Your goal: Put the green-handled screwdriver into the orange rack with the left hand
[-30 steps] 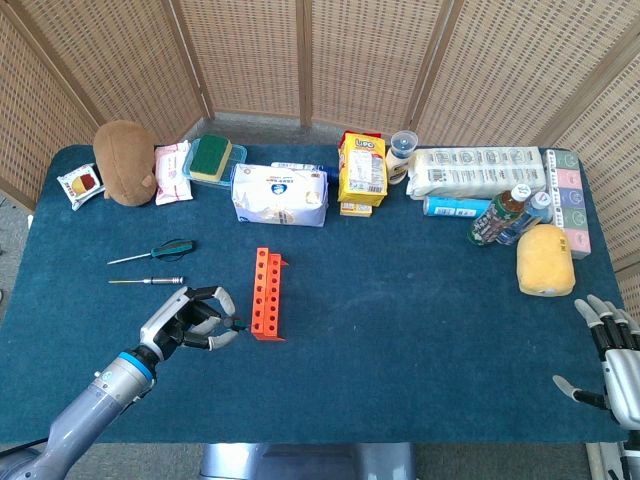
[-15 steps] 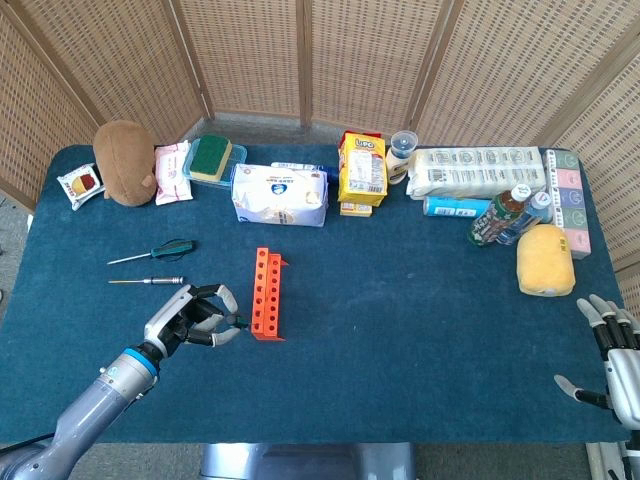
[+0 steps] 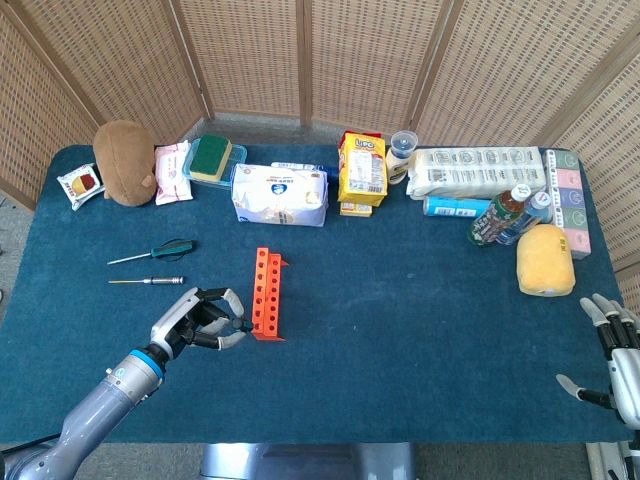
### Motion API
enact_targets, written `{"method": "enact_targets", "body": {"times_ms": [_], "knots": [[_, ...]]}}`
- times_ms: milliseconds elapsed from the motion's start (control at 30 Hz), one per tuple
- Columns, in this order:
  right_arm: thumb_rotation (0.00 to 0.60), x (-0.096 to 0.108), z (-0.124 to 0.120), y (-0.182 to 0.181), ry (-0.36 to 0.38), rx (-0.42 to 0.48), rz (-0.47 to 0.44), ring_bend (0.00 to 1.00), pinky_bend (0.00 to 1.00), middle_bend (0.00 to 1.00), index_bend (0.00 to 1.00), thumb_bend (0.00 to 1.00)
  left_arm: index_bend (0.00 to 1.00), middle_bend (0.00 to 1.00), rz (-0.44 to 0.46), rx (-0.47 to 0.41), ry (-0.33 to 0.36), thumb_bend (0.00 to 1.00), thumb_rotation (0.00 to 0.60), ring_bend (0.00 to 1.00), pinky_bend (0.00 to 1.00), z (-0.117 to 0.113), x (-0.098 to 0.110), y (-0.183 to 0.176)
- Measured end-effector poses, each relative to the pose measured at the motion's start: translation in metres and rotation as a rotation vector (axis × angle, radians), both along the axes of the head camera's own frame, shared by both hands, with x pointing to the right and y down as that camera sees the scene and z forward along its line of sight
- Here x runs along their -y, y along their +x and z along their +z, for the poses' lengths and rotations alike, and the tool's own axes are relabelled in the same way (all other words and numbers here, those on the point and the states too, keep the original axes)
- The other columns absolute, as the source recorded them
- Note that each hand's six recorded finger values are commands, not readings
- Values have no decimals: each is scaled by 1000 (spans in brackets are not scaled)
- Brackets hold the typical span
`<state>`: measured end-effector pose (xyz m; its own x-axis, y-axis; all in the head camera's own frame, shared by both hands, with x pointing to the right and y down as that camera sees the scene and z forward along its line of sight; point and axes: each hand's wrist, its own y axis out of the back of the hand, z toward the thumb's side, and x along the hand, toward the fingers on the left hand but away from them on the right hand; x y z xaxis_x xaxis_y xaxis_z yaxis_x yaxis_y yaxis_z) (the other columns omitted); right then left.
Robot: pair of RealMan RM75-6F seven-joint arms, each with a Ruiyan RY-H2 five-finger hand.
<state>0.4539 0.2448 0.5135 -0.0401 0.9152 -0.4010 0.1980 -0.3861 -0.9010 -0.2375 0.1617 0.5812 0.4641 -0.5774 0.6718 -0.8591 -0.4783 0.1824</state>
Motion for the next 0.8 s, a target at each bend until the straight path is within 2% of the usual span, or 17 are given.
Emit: {"method": "enact_targets", "body": {"times_ms": [800], "knots": [[600, 1, 0, 1, 0, 1, 1, 35, 0, 43, 41, 0, 642, 1000, 5, 45, 8, 322, 600, 1000, 1000, 16, 1, 4]]}}
